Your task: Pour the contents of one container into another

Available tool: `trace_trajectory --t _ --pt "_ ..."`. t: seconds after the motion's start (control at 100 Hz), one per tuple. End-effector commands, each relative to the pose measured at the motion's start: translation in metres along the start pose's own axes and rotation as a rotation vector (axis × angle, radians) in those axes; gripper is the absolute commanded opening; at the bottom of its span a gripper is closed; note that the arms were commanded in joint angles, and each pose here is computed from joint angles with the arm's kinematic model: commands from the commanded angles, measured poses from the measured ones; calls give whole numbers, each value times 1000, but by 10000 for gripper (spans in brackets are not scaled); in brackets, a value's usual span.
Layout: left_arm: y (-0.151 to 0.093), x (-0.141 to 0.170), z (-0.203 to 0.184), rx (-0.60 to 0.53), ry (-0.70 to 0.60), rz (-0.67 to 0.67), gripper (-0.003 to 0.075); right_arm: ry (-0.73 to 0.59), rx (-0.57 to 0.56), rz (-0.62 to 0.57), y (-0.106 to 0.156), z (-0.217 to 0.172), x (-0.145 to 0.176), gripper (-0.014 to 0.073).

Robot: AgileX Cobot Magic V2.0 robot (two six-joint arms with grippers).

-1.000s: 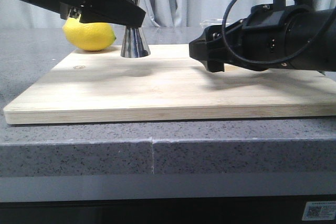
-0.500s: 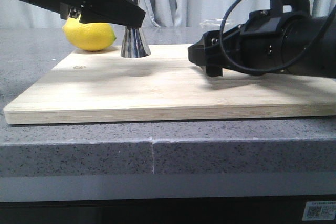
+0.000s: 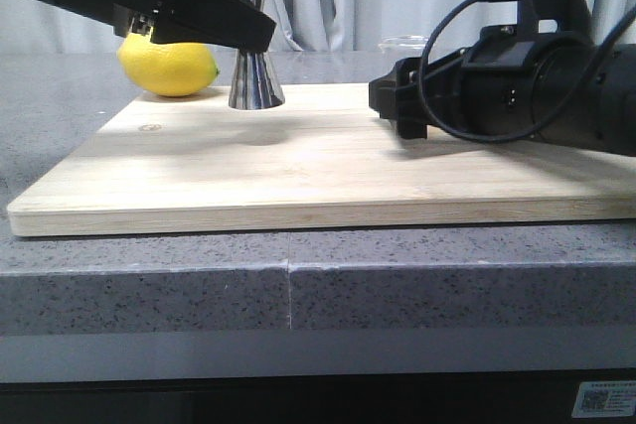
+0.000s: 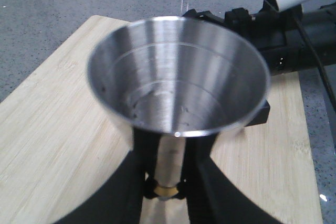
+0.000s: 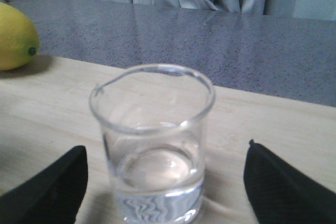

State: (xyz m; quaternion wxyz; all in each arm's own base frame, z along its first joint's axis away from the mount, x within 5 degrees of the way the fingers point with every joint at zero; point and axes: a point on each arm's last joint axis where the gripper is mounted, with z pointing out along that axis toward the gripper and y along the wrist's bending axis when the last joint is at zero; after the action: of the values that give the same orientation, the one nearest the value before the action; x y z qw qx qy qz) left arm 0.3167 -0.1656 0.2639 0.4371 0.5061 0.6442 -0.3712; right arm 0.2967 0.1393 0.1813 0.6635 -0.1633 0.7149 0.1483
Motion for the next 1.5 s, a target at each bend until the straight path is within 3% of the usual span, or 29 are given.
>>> trace_trajectory --t 0.0,0.27,0.54,1.49 --pt "-9 -32 -10 9 -109 34 31 -134 7 -10 -3 3 -26 552" --pt "-9 -32 -10 9 -109 34 31 -131 1 -14 -2 3 -26 548" --pt "-9 -32 -10 9 -109 34 31 -131 -15 -25 -1 3 -26 414" --pt "-10 -32 -10 23 -114 35 31 -115 -25 -34 0 9 -30 411"
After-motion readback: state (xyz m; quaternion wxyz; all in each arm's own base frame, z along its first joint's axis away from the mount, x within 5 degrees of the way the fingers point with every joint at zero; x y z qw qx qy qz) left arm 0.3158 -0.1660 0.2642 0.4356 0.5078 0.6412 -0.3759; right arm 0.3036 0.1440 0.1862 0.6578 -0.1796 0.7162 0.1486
